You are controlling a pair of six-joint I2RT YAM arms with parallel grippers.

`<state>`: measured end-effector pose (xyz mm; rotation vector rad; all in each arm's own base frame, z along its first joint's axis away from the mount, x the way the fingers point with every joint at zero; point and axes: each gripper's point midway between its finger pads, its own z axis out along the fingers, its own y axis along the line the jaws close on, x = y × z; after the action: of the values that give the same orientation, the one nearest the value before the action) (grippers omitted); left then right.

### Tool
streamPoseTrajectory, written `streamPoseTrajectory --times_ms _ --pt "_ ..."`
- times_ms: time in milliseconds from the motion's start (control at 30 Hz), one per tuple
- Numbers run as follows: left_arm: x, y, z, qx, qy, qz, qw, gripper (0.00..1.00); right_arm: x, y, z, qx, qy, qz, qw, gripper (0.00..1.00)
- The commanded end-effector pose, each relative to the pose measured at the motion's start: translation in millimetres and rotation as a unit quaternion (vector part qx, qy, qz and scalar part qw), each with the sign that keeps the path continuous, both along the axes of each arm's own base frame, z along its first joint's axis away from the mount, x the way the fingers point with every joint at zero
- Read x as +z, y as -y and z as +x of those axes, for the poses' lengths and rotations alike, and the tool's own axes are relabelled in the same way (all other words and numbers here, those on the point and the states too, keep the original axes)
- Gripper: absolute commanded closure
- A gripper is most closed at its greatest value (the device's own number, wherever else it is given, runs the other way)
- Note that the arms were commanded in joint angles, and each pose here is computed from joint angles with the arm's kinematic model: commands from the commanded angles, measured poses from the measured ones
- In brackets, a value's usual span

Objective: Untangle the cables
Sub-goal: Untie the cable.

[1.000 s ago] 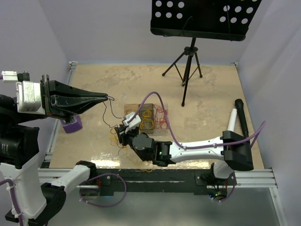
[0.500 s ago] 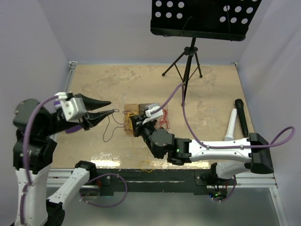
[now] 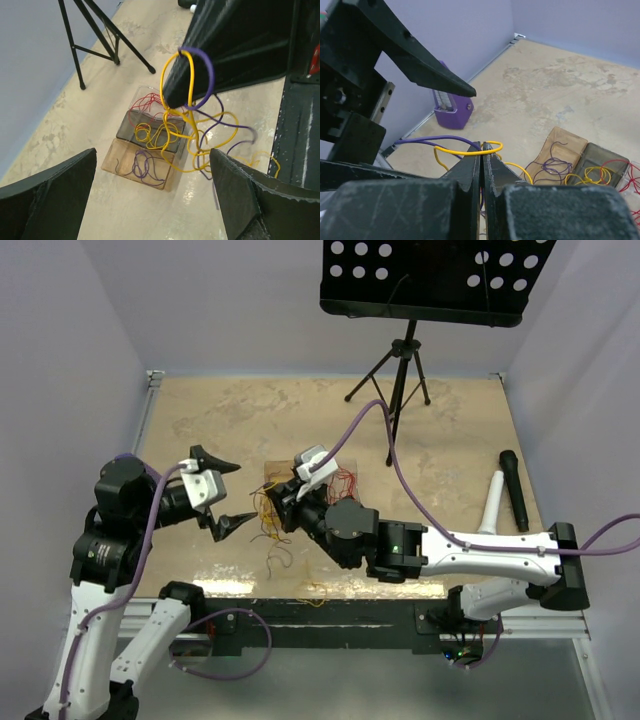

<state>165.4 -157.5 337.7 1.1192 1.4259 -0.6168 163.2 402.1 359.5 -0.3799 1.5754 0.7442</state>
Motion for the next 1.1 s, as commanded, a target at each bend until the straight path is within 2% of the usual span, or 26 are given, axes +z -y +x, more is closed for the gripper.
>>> streamPoseTrajectory --times_ms 0,167,267,400,533,733,833,967,1000,1067 --pt "-10 -8 7 0.005 0.062 0.043 0.997 0.00 33 10 -16 0.054 0.011 0.000 0.998 1.00" --pt "5 3 -2 -0.024 0.070 -0.004 0.997 0.00 52 11 -23 0.075 0.016 0.013 0.997 1.00" --pt "21 13 -14 -0.059 0.075 -0.037 0.995 0.01 47 7 -23 0.077 0.010 0.005 0.997 1.00" --pt "38 23 -29 -0.107 0.047 -0.071 0.991 0.08 45 3 -24 0.081 0.008 0.005 0.997 1.00" --pt "44 28 -50 -0.163 0.027 -0.076 0.983 0.13 45 1 -23 0.080 0.007 0.006 0.997 1.00" --pt "35 28 -39 -0.152 0.014 -0.069 0.986 0.41 50 0 -24 0.082 0.009 0.011 0.996 1.00" --pt "32 29 -37 -0.150 0.009 -0.070 0.986 0.64 51 2 -24 0.082 0.009 0.013 0.996 1.00" --pt "24 28 -32 -0.142 0.000 -0.067 0.988 0.70 60 4 -26 0.086 0.011 0.024 0.996 1.00" --pt "22 29 -31 -0.142 -0.002 -0.066 0.988 0.74 63 5 -26 0.087 0.013 0.027 0.996 1.00" --pt "17 28 -29 -0.137 -0.006 -0.063 0.988 0.89 67 5 -25 0.085 0.013 0.029 0.996 1.00"
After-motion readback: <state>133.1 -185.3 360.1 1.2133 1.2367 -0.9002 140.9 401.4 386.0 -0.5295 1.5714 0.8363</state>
